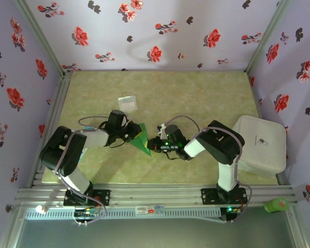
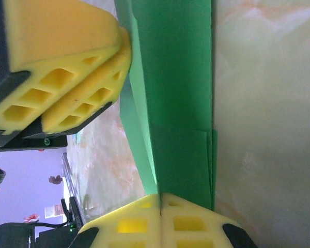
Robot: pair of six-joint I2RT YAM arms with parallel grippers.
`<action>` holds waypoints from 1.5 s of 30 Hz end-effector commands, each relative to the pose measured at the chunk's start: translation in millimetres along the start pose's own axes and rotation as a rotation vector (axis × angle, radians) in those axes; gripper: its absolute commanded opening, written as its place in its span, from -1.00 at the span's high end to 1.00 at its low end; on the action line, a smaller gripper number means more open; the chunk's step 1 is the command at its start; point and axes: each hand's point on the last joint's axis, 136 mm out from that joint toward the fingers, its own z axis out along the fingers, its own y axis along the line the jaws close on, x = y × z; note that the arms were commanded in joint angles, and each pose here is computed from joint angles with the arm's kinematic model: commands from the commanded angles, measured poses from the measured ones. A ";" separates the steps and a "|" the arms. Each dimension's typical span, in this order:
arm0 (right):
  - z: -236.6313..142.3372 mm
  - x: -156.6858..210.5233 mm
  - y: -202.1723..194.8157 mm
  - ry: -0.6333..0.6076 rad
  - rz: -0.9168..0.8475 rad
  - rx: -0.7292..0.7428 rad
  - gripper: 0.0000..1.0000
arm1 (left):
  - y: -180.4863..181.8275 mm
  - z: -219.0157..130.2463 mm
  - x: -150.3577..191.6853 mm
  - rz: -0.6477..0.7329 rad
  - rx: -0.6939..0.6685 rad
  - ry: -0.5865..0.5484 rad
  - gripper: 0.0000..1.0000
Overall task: Fold a paper plane with a square sheet of paper (pick it up from the middle)
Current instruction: Fourth fold the wing at the center of the table.
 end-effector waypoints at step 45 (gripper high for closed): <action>1.8 7.6 -31.6 0.073 0.109 0.094 0.98 | 10.2 19.2 -3.4 0.000 -0.032 0.006 0.69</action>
